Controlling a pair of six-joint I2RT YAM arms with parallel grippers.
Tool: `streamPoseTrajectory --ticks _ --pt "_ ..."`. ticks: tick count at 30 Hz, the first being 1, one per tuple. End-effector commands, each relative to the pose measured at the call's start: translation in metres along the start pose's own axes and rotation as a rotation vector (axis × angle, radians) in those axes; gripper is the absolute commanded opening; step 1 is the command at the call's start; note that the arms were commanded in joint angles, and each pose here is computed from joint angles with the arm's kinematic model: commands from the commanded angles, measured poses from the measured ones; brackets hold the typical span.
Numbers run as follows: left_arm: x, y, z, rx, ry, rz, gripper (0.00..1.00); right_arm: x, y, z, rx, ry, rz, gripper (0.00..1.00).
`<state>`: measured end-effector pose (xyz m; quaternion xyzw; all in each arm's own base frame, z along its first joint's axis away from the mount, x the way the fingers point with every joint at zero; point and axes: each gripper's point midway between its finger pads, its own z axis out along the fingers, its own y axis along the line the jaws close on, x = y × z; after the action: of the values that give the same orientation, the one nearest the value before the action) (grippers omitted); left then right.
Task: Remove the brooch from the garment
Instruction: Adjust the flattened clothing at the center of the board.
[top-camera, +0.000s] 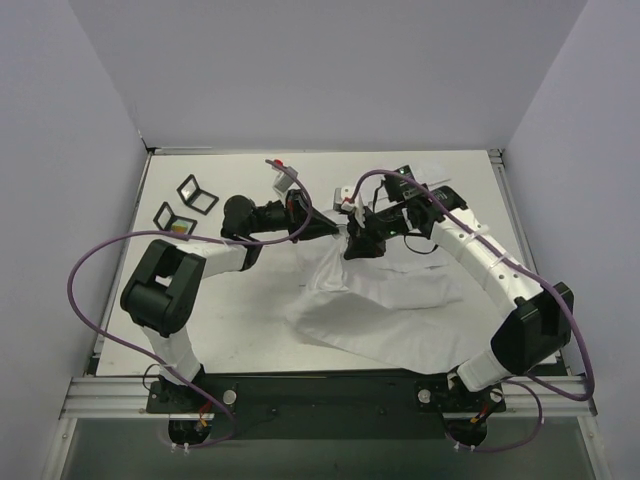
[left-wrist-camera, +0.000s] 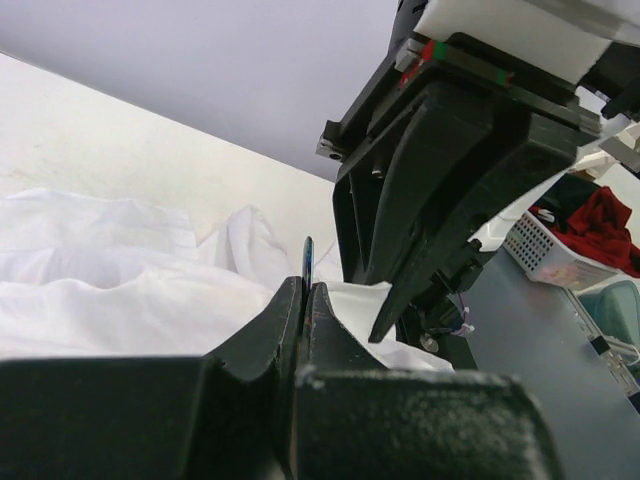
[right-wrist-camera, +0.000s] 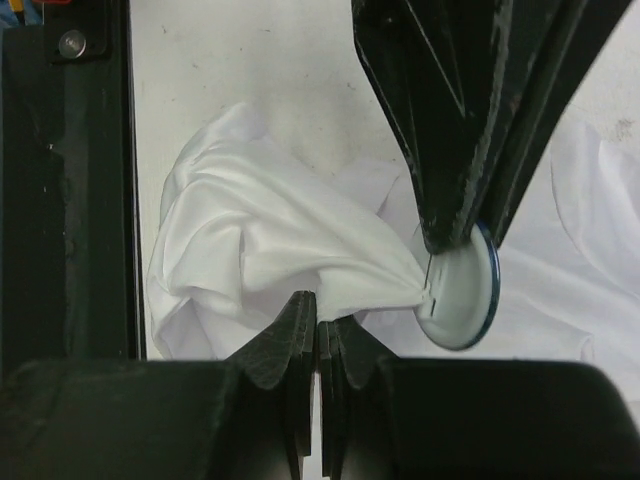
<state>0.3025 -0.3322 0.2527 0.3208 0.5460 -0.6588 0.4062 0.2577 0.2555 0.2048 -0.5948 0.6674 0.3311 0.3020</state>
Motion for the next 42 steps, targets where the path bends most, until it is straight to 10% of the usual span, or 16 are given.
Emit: streamPoseTrajectory --ticks 1,12,20,42 --pt "-0.029 -0.005 -0.001 -0.018 -0.082 0.105 0.0 -0.016 0.026 0.014 -0.103 0.012 0.014 0.0" --pt "-0.023 -0.014 0.001 0.061 -0.076 0.043 0.0 -0.038 0.017 0.053 -0.124 0.07 0.022 0.03" --pt "-0.028 -0.024 0.0 0.114 -0.091 0.028 0.0 -0.035 0.031 0.023 -0.116 0.143 -0.022 0.43" --pt "-0.031 -0.025 0.001 0.134 -0.108 -0.014 0.0 -0.03 0.109 -0.022 -0.296 0.208 -0.105 0.52"
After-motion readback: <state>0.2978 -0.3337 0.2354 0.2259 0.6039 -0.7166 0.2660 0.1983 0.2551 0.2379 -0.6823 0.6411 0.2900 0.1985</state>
